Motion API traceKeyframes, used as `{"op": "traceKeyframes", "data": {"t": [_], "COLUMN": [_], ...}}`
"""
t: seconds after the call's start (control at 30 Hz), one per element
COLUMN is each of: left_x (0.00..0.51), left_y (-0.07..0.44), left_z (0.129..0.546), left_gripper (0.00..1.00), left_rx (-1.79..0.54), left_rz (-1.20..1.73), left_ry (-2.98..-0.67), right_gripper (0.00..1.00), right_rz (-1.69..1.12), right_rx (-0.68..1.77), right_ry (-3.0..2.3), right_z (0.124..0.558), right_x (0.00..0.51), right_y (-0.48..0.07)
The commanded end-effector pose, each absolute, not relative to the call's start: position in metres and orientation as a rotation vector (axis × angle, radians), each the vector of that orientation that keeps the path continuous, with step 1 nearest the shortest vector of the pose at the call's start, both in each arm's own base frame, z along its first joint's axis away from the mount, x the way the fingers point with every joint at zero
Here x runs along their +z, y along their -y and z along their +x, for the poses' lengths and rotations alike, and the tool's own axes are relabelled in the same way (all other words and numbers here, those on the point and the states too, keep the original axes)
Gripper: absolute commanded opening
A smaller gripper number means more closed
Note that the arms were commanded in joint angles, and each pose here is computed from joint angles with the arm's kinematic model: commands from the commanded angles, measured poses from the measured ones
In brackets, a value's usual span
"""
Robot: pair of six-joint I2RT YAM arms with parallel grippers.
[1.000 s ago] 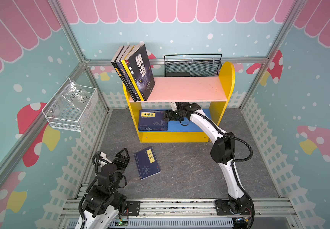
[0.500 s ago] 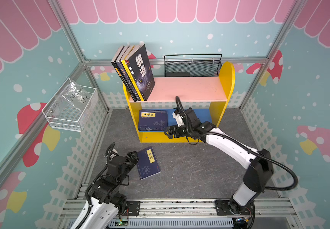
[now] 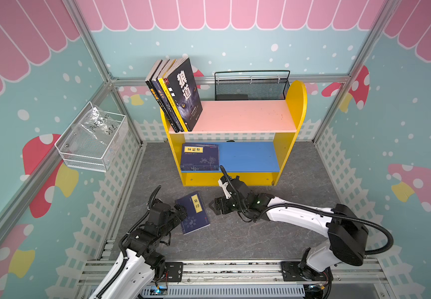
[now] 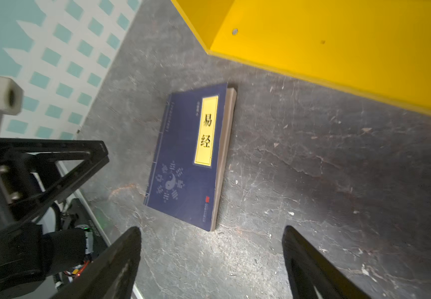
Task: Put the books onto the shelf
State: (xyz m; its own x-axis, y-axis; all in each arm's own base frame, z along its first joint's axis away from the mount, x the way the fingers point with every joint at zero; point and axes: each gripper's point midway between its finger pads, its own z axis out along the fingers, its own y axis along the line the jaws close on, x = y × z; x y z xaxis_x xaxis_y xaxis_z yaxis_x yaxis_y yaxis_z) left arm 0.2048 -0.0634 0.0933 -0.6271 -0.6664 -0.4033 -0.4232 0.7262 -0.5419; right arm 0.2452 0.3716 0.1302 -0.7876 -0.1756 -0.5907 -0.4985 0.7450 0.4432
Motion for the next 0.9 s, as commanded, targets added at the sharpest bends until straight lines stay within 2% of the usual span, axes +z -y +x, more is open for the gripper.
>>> {"op": "traceKeyframes", "data": {"t": [0.0, 0.1, 0.3, 0.43, 0.5, 0.6, 0.67, 0.87], "left_x": [0.073, 0.057, 0.044, 0.040, 0.036, 0.036, 0.041, 0.085], "left_y": [0.070, 0.077, 0.081, 0.086, 0.095, 0.109, 0.114, 0.127], "left_z": [0.198, 0.197, 0.197, 0.200, 0.201, 0.208, 0.215, 0.237], "left_gripper": [1.00, 0.99, 0.99, 1.00, 1.00, 0.99, 0.99, 0.99], "left_rx": [-0.533, -0.564, -0.581, -0.623, -0.690, -0.814, -0.872, -1.055], "left_rz": [-0.800, -0.810, -0.809, -0.807, -0.806, -0.822, -0.823, -0.749], "left_ry": [-2.423, -2.465, -2.487, -2.477, -2.486, -2.456, -2.420, -2.246], "right_gripper": [0.86, 0.85, 0.75, 0.65, 0.64, 0.53, 0.44, 0.38], "right_rz": [-0.528, -0.566, -0.555, -0.558, -0.579, -0.594, -0.601, -0.626], "right_rx": [0.868, 0.854, 0.795, 0.735, 0.721, 0.725, 0.732, 0.816], "right_ry": [-2.361, -2.388, -2.482, -2.570, -2.602, -2.627, -2.642, -2.675], "right_z": [0.254, 0.259, 0.265, 0.264, 0.262, 0.259, 0.257, 0.246], "right_x": [0.132, 0.115, 0.074, 0.035, 0.022, 0.010, 0.004, -0.010], "right_y": [-0.396, -0.409, -0.415, -0.415, -0.416, -0.418, -0.419, -0.426]}}
